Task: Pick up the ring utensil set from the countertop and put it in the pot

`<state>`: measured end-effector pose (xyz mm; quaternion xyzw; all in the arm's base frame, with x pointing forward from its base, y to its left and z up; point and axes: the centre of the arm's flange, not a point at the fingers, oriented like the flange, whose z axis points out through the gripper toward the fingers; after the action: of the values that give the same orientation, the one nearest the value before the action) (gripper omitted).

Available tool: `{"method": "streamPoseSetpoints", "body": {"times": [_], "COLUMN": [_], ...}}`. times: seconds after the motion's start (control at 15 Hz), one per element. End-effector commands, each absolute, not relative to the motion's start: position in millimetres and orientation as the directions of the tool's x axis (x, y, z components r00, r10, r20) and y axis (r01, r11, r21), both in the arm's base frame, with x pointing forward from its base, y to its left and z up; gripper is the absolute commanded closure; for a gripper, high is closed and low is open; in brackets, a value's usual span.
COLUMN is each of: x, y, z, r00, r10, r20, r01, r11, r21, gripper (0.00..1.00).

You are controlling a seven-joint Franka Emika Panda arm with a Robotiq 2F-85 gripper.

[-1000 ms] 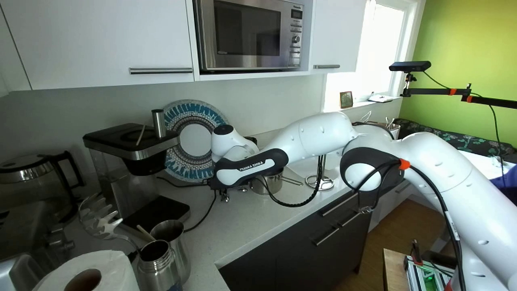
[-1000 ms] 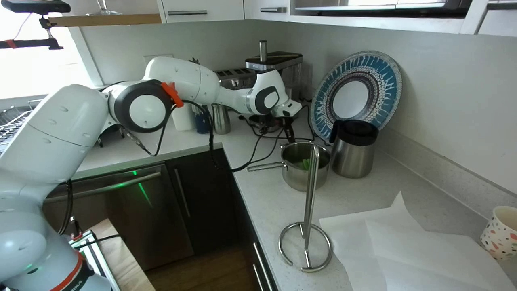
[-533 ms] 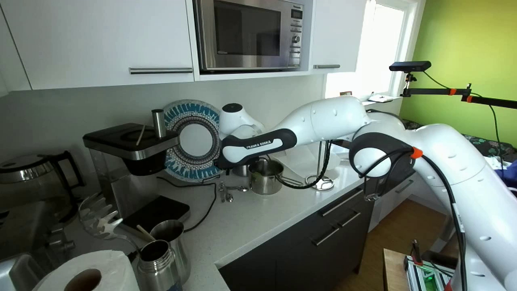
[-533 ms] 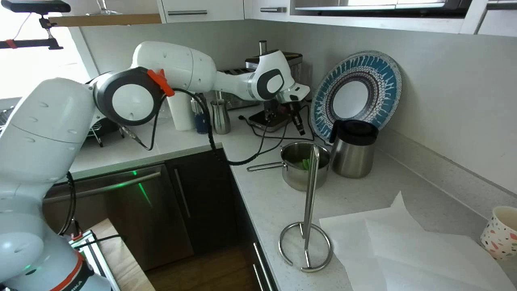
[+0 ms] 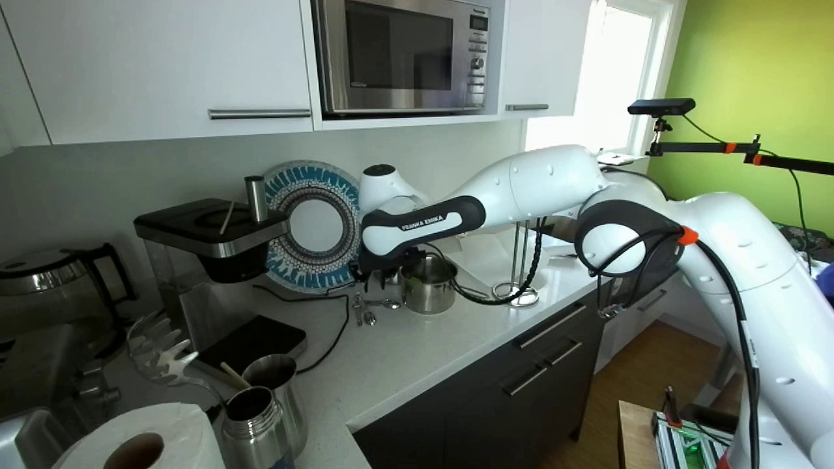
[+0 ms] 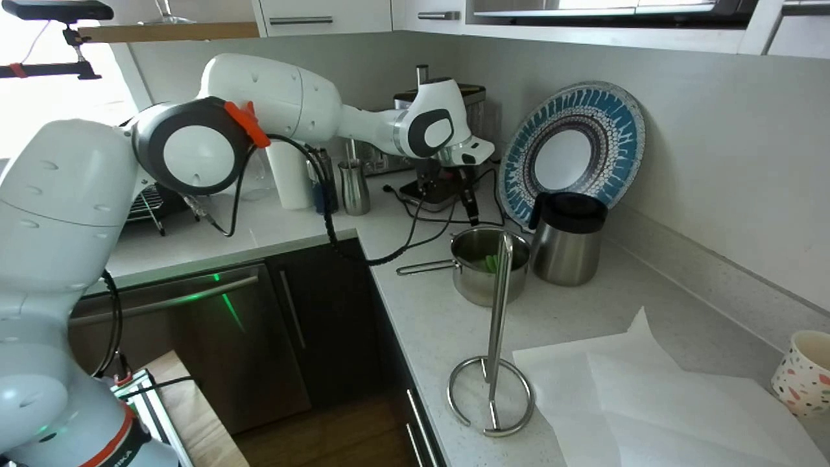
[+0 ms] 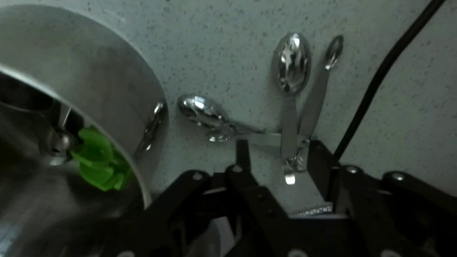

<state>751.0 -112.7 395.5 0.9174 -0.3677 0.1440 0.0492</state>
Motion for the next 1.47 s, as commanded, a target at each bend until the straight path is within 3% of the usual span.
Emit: {"method": "streamPoseSetpoints", "body": {"times": [0.0, 0.13, 0.2, 0.4, 0.67, 0.73, 0.8, 0.87, 1.0, 1.27, 1.4], "x": [746.5, 749.7, 753.2, 762.3, 771.5, 773.6, 764.0, 764.8, 766.7, 781.5, 782.0], "y": [-102.7, -97.8, -97.0, -99.4, -111.1, -114.6, -111.1, -112.4, -113.5, -128.8, -135.3], "z": [357.4, 340.1, 333.2, 315.6, 297.5, 295.1, 310.1, 309.6, 307.6, 306.5, 302.6], "r00": [0.692, 0.682, 0.678, 0.670, 0.634, 0.616, 0.650, 0.641, 0.635, 0.681, 0.695], "r10": [-0.681, -0.690, -0.690, -0.687, -0.699, -0.716, -0.691, -0.698, -0.702, -0.713, -0.711], "r20": [0.238, 0.242, 0.252, 0.283, 0.331, 0.330, 0.315, 0.319, 0.322, 0.164, 0.104], "r01": [-0.689, -0.693, -0.691, -0.695, -0.713, -0.732, -0.704, -0.712, -0.716, -0.720, -0.718], "r11": [-0.722, -0.716, -0.716, -0.714, -0.694, -0.675, -0.704, -0.696, -0.691, -0.694, -0.695], "r21": [-0.061, -0.089, -0.102, -0.087, -0.102, -0.097, -0.091, -0.093, -0.094, -0.025, 0.042], "gripper": [0.22, 0.07, 0.05, 0.05, 0.19, 0.09, 0.18, 0.15, 0.02, 0.00, 0.05]}}
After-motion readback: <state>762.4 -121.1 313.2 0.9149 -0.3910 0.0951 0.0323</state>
